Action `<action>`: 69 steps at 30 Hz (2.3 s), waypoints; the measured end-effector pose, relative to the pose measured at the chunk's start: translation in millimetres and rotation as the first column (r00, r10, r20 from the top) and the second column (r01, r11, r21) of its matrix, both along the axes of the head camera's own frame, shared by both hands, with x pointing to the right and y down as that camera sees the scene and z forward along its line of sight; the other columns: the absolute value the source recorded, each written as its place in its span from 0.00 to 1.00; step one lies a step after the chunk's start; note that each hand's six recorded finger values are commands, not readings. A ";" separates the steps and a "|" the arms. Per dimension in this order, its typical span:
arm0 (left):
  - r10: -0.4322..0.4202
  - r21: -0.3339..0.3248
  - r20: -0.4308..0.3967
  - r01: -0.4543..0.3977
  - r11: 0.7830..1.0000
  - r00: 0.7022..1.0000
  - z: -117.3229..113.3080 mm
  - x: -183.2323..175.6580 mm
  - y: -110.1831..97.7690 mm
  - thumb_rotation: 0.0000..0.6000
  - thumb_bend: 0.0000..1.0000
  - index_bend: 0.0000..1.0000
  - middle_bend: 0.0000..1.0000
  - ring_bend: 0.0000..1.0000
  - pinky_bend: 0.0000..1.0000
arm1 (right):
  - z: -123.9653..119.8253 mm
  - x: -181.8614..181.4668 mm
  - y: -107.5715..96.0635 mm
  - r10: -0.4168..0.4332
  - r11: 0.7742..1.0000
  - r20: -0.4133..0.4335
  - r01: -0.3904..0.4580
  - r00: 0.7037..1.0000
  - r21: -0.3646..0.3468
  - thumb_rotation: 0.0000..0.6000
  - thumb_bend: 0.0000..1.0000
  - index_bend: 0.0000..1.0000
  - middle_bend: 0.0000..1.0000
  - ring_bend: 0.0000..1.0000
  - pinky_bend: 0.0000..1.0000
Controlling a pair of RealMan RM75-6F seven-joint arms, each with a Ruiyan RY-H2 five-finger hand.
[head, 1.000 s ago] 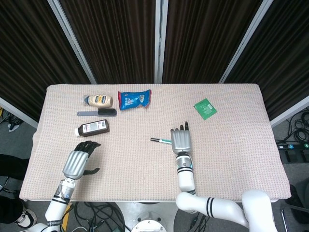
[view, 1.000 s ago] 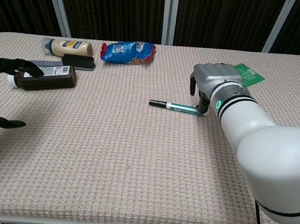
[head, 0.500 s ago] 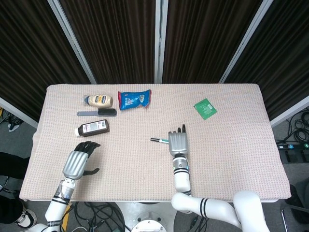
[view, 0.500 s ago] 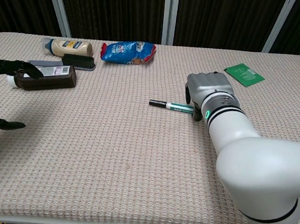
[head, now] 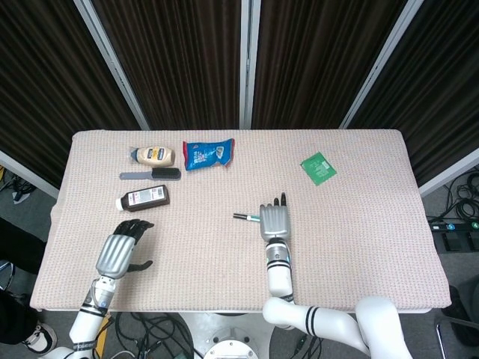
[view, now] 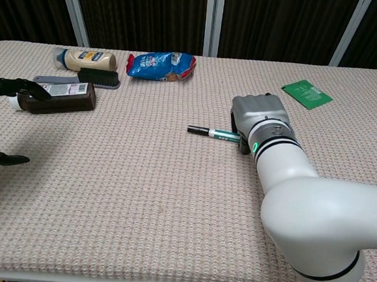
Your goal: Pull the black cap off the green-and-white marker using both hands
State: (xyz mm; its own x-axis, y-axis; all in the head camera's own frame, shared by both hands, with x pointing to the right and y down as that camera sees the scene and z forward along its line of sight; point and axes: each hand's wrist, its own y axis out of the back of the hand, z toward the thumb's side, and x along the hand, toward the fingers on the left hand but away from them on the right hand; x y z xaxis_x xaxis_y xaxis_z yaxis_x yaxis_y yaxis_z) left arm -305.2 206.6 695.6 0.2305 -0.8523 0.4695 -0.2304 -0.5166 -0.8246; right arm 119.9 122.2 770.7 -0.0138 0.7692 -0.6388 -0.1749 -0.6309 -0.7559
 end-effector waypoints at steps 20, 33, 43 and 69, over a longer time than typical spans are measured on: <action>-0.003 -0.010 0.008 0.003 1.000 1.000 4.3 -2.1 1.7 1.00 0.06 0.21 0.21 0.14 0.16 | 0.6 0.2 -1.9 -0.002 0.999 -0.014 0.002 1.000 0.032 1.00 0.31 0.55 0.51 0.22 0.03; 0.030 -0.040 -0.001 -0.030 0.999 1.000 15.7 10.5 -10.3 1.00 0.10 0.22 0.22 0.14 0.21 | -15.6 14.6 -10.2 0.026 0.993 0.043 -0.030 0.999 0.117 1.00 0.33 0.64 0.58 0.26 0.11; 0.108 0.003 0.014 -0.108 0.994 0.994 15.9 54.7 -47.7 1.00 0.25 0.25 0.26 0.20 0.26 | -57.6 26.2 -24.1 -0.019 0.969 0.108 -0.008 0.994 0.246 1.00 0.33 0.64 0.58 0.26 0.11; 0.060 0.229 0.162 -0.096 0.969 0.985 -15.6 183.9 -107.3 1.00 0.25 0.44 0.47 0.40 0.42 | -84.1 -17.3 -25.4 -0.040 0.927 0.196 -0.037 0.980 0.374 1.00 0.37 0.65 0.58 0.26 0.11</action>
State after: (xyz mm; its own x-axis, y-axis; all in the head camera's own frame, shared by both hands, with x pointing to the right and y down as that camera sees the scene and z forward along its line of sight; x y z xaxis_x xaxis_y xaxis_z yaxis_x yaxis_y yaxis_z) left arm -121.3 99.4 680.0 0.2421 -0.9251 0.2927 -0.0593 -0.3152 -0.9472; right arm 102.6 96.8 686.6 0.0834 0.9521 -0.2941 0.0003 -0.2952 -0.9554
